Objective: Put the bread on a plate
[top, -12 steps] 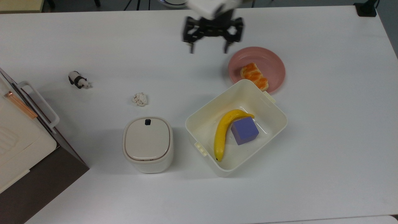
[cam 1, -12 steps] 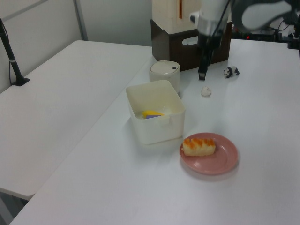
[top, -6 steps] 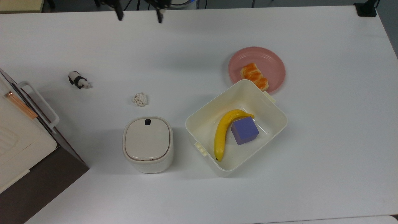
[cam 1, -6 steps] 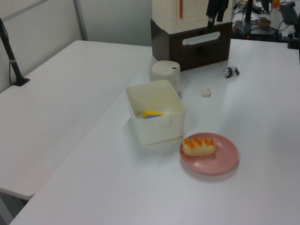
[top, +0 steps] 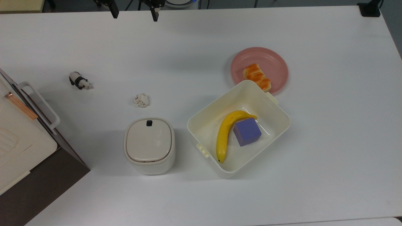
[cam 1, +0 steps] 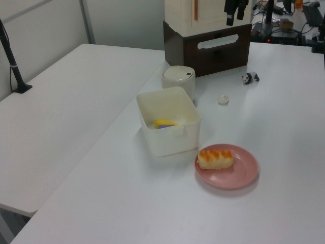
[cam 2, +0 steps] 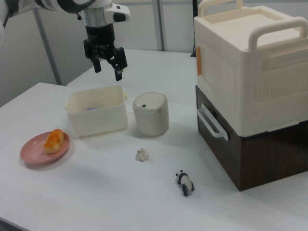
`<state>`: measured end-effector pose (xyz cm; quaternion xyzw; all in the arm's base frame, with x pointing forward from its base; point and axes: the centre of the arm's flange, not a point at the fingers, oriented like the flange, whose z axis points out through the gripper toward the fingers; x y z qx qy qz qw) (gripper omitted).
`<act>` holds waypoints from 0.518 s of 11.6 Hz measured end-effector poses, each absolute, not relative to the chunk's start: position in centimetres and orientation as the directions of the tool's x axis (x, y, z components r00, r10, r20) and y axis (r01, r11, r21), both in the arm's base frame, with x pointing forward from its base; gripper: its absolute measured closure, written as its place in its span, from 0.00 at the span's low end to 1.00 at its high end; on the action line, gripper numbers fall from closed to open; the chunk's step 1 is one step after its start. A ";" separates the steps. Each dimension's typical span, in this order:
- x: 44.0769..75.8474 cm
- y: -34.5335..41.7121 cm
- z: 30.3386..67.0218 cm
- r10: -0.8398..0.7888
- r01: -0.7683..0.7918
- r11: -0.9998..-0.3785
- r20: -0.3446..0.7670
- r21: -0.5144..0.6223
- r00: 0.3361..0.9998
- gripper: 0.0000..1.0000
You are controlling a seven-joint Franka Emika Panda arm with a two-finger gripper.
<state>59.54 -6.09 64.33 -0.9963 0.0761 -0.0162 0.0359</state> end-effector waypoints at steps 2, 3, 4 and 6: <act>59.2 -5.6 64.4 -0.146 -0.144 -0.987 0.028 -0.073 0.989 0.00; 59.2 -5.3 64.4 -0.141 -0.138 -0.988 0.035 -0.073 0.989 0.00; 59.5 -4.8 64.2 -0.134 -0.131 -0.989 0.046 -0.074 0.990 0.00; 59.7 -4.5 63.6 -0.125 -0.122 -0.991 0.052 -0.045 0.991 0.00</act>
